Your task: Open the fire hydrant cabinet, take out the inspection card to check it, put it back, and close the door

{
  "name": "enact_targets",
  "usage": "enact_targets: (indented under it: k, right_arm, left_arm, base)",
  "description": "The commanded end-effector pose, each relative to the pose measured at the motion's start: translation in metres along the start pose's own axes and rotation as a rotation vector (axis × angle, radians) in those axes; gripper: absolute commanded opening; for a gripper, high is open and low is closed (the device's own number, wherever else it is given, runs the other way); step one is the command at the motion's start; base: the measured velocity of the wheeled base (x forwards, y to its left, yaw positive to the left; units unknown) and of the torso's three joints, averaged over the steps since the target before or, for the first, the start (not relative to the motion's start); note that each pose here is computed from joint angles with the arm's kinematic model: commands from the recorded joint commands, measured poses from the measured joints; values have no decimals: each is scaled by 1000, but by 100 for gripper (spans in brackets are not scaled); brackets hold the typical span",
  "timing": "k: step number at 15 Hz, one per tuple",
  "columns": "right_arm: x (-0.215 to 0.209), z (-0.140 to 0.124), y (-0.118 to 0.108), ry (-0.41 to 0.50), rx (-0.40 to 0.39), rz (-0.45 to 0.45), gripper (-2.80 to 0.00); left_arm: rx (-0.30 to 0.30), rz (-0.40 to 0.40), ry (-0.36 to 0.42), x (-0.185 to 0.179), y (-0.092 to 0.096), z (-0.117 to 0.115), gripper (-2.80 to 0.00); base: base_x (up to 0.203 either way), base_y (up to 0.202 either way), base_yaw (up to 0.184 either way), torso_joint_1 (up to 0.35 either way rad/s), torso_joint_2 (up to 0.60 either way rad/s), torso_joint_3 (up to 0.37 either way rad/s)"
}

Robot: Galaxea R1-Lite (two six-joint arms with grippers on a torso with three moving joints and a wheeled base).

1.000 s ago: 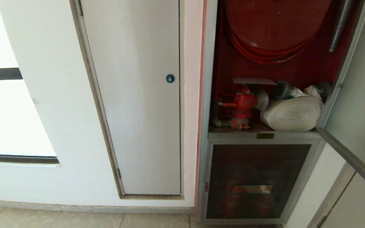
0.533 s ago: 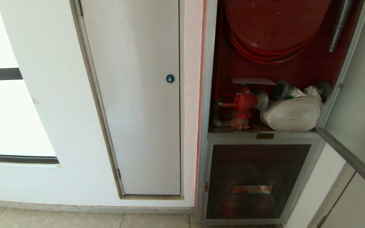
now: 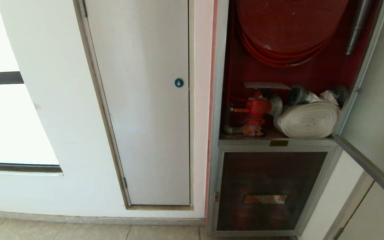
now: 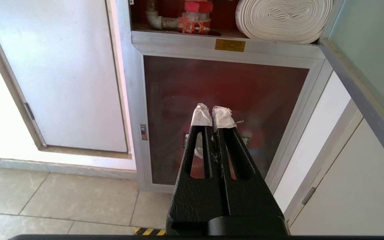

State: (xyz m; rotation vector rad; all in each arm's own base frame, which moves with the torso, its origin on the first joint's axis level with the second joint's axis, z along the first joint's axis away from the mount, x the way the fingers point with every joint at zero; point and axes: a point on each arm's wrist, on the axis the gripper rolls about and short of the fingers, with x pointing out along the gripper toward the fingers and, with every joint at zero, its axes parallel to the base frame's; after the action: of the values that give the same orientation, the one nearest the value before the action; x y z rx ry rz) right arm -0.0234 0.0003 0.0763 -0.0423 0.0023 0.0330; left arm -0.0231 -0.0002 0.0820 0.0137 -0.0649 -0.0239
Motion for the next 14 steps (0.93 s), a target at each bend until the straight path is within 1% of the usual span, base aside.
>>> enact_targets:
  k: [1,3,5,7,8,10,11,13,14]
  right_arm:
    - [-5,21,-1,-48,1,-1,-280]
    - [-3,44,-2,-36,8,-19,-280]
    - [6,70,-5,-6,11,-89,-280]
    - [21,101,-10,-4,13,-221,-280]
    - [30,116,-12,-19,16,-305,-280]
    - [48,145,-18,-61,28,-492,-280]
    - [52,163,-20,-118,46,-584,-280]
    - [61,184,-23,-192,79,-680,-280]
    - [62,193,-24,-247,95,-717,-280]
  left_arm:
    - [0,0,23,2,0,-6,-280]
    - [0,0,24,2,0,-7,-280]
    - [0,0,24,2,0,-7,-280]
    - [0,0,24,2,0,-7,-280]
    - [0,0,23,2,0,-6,-280]
    - [0,0,23,2,0,-6,-280]
    - [0,0,25,2,0,-7,-280]
    - [0,0,24,2,0,-7,-280]
    - [0,0,25,2,0,-7,-280]
  base:
    - [0,0,0,0,0,0]
    - [0,0,0,0,0,0]
    - [0,0,0,0,0,0]
    - [0,0,0,0,0,0]
    - [0,0,0,0,0,0]
    - [0,0,0,0,0,0]
    - [0,0,0,0,0,0]
    - [0,0,0,0,0,0]
    - [0,0,0,0,0,0]
